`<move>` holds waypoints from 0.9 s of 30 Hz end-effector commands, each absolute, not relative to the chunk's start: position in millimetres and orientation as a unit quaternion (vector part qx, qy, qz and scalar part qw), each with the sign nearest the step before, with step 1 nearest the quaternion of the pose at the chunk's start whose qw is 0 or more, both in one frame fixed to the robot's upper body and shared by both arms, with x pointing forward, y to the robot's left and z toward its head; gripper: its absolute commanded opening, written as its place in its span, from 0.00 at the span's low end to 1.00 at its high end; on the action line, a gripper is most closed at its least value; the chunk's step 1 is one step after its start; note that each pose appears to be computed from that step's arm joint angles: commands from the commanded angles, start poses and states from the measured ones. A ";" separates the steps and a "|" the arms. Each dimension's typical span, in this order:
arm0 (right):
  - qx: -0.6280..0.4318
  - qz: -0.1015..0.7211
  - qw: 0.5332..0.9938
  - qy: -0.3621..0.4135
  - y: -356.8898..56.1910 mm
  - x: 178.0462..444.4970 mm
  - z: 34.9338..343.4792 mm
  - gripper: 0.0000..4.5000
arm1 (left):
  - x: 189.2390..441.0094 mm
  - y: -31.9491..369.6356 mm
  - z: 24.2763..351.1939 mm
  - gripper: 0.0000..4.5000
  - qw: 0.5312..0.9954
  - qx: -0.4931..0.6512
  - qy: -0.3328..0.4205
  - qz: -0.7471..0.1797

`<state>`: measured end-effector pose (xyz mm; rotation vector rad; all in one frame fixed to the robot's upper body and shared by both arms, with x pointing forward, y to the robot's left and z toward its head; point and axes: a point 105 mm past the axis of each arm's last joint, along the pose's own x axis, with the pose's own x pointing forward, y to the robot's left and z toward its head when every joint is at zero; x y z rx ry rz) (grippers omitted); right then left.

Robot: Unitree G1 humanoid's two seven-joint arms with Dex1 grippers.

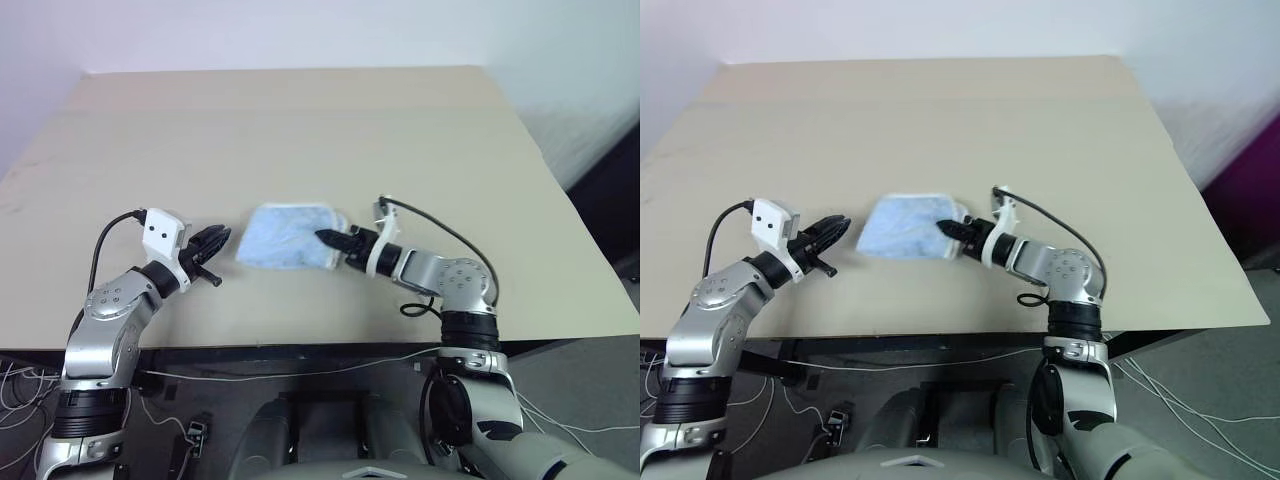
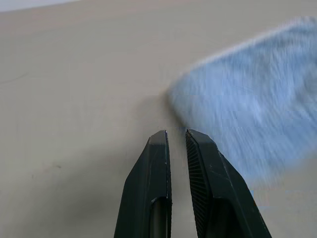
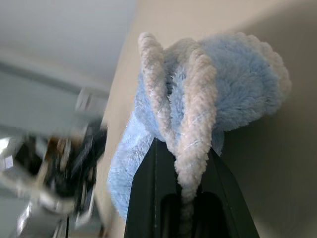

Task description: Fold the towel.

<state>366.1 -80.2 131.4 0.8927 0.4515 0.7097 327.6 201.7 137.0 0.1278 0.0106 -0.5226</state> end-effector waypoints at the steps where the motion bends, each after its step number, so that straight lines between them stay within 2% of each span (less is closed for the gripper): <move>1: 0.435 0.272 0.850 0.121 -136.3 371.4 164.8 0.01 | 329.2 195.6 147.7 0.13 0.961 0.069 -0.013 -0.269; 2: 0.439 0.252 0.856 0.107 -150.3 371.5 169.2 0.01 | 329.5 194.3 146.9 0.13 0.960 0.068 -0.012 -0.272; 4: 0.443 0.169 0.878 0.057 -204.1 370.1 181.5 0.01 | 331.6 187.6 142.9 0.13 0.957 0.063 -0.008 -0.283; 7: 0.452 0.084 0.888 0.024 -249.8 362.3 188.8 0.01 | 334.7 178.7 139.4 0.13 0.953 0.057 -0.006 -0.297; 10: 0.466 -0.062 0.881 0.054 -298.5 344.3 161.0 0.01 | 338.9 163.1 135.1 0.13 0.946 0.048 -0.004 -0.321; 16: 0.476 -0.140 0.861 0.108 -310.1 310.8 127.5 0.01 | 343.6 144.7 131.3 0.13 0.936 0.042 -0.004 -0.349; 23: 0.486 -0.158 0.854 0.097 -312.2 301.0 130.9 0.01 | 345.5 134.9 127.0 0.13 0.930 0.039 -0.002 -0.365; 24: 0.487 -0.157 0.854 0.095 -312.2 300.5 131.8 0.10 | 345.8 133.7 126.8 0.13 0.929 0.038 -0.002 -0.368; 26: 0.493 -0.153 0.852 0.087 -312.5 299.9 134.4 0.17 | 345.9 131.7 126.4 0.13 0.928 0.038 -0.003 -0.370; 27: 0.497 -0.152 0.851 0.083 -312.5 299.5 135.6 0.24 | 346.0 131.3 126.3 0.13 0.928 0.037 -0.003 -0.371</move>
